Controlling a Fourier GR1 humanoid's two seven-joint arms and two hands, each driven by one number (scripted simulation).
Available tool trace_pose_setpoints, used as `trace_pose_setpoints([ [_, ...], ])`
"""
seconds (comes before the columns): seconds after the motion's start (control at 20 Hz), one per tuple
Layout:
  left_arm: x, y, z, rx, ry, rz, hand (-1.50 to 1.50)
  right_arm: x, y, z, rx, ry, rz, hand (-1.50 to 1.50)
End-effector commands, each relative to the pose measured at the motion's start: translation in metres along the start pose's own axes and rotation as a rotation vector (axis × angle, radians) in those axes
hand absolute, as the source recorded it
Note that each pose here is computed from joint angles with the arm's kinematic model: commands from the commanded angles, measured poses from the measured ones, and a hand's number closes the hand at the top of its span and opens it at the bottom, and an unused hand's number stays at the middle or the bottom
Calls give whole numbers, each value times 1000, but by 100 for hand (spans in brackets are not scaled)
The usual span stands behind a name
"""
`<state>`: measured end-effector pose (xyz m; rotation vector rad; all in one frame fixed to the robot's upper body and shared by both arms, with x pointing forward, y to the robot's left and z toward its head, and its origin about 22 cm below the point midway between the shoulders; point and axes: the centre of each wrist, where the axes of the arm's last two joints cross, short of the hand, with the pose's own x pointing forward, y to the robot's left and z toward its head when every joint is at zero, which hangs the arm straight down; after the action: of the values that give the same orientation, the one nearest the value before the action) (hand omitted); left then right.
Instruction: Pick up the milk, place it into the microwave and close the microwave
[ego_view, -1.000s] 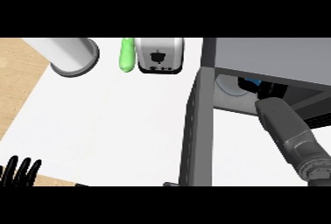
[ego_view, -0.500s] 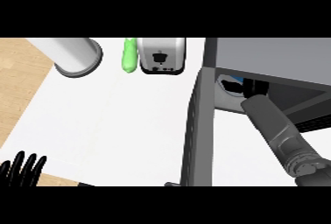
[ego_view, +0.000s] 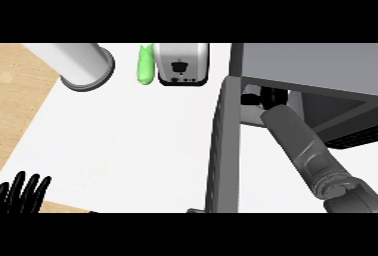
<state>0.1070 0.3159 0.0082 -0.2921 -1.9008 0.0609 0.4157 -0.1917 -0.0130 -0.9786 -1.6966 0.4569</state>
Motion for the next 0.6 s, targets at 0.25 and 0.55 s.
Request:
trace_pose_setpoints([
  [0.25,2,-5,1,12,-10,6,-150,20,13,4,38,-3,-298,-150],
  [0.55,5,-1,7,9,-5,3,-150,-8,12,23,55,15,-490,-150],
])
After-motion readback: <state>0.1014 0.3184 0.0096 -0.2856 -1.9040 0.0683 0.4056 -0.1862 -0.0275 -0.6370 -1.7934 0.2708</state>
